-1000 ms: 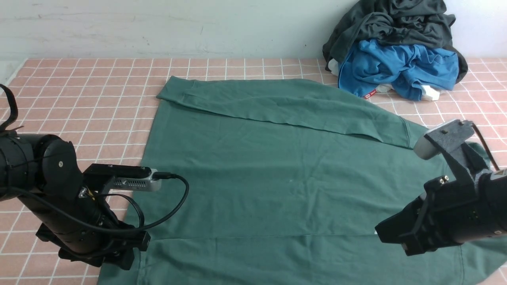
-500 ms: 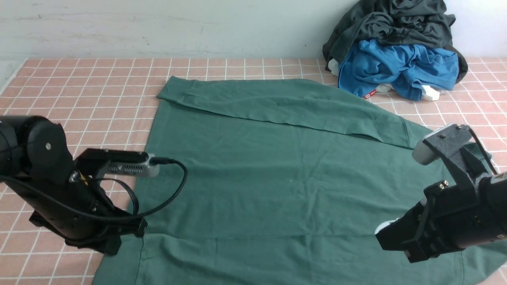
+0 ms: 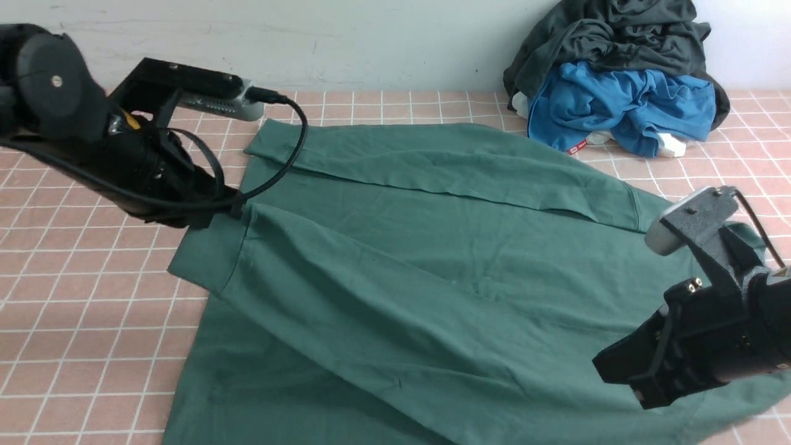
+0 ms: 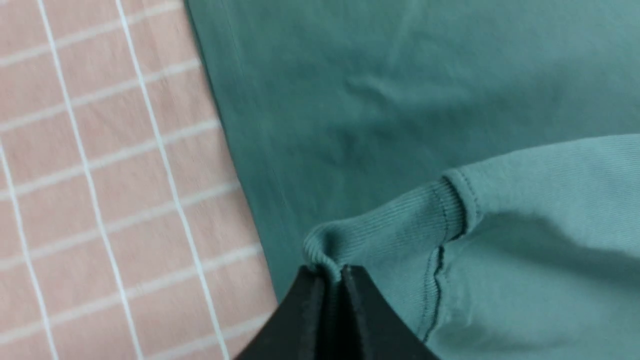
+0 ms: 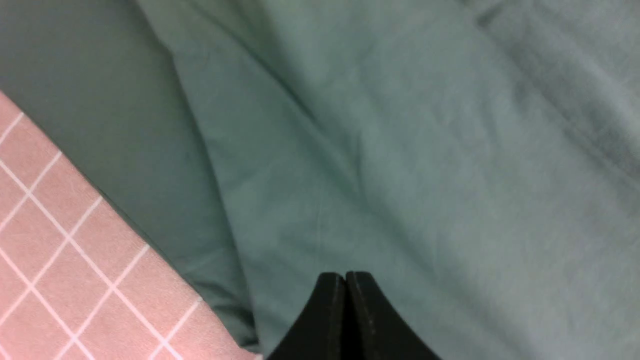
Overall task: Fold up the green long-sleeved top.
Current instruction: Use the left arm to drag and place the cuff at the centered position on the left edge of the fabric, then use the left arm to clamp the cuff farthest from it
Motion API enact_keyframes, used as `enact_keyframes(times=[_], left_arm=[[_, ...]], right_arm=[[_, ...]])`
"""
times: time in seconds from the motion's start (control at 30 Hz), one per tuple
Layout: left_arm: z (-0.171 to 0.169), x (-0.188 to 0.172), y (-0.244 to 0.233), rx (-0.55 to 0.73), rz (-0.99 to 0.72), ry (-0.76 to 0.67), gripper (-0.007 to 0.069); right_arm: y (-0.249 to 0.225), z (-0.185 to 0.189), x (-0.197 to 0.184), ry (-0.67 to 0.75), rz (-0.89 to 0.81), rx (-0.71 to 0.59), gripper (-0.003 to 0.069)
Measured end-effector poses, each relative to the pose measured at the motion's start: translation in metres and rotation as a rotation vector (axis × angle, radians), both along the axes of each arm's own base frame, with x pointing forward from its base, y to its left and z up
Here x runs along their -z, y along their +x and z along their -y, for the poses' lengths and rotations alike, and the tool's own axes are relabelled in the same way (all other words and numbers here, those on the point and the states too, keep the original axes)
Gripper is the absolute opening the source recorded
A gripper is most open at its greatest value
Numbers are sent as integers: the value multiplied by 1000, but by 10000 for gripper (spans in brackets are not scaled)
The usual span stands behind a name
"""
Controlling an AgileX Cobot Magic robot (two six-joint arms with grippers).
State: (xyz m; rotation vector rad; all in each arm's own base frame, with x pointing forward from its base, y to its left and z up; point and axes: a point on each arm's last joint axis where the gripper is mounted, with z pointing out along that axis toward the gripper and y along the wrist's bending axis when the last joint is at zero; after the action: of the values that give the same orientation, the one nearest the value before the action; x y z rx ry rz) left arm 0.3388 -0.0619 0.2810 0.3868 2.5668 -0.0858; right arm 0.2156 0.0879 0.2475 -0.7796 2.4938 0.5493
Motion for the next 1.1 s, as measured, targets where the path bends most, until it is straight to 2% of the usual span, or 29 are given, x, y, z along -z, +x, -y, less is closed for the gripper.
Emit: enact_keyframes(times=[0.23, 0.37, 0.5, 0.57, 0.6, 0.63, 0.73, 0.83, 1.1], left_arm=[[9, 38, 72, 7, -37, 48, 16], [14, 58, 106, -19, -85, 49, 62], [15, 66, 129, -46, -120, 77, 198], [15, 66, 147, -73, -96, 98, 319], [15, 66, 148, -75, -92, 99, 329], [16, 65, 163, -104, -50, 95, 407], [17, 69, 186, -159, 15, 67, 489], [14, 80, 206, -235, 68, 18, 521], [-10, 119, 233, -431, 130, -110, 524]], right_arm=[[3, 7, 1, -71, 35, 38, -10], [4, 11, 1, -111, 44, 57, -8], [4, 12, 1, -122, 51, 64, -6], [5, 12, 1, -125, 61, 70, -6], [6, 12, 1, -125, 63, 71, -6], [6, 12, 1, -126, 73, 75, -5], [7, 13, 0, -125, 84, 81, -5], [8, 12, 1, -125, 85, 83, -5], [13, 11, 7, -114, 57, 95, -5]])
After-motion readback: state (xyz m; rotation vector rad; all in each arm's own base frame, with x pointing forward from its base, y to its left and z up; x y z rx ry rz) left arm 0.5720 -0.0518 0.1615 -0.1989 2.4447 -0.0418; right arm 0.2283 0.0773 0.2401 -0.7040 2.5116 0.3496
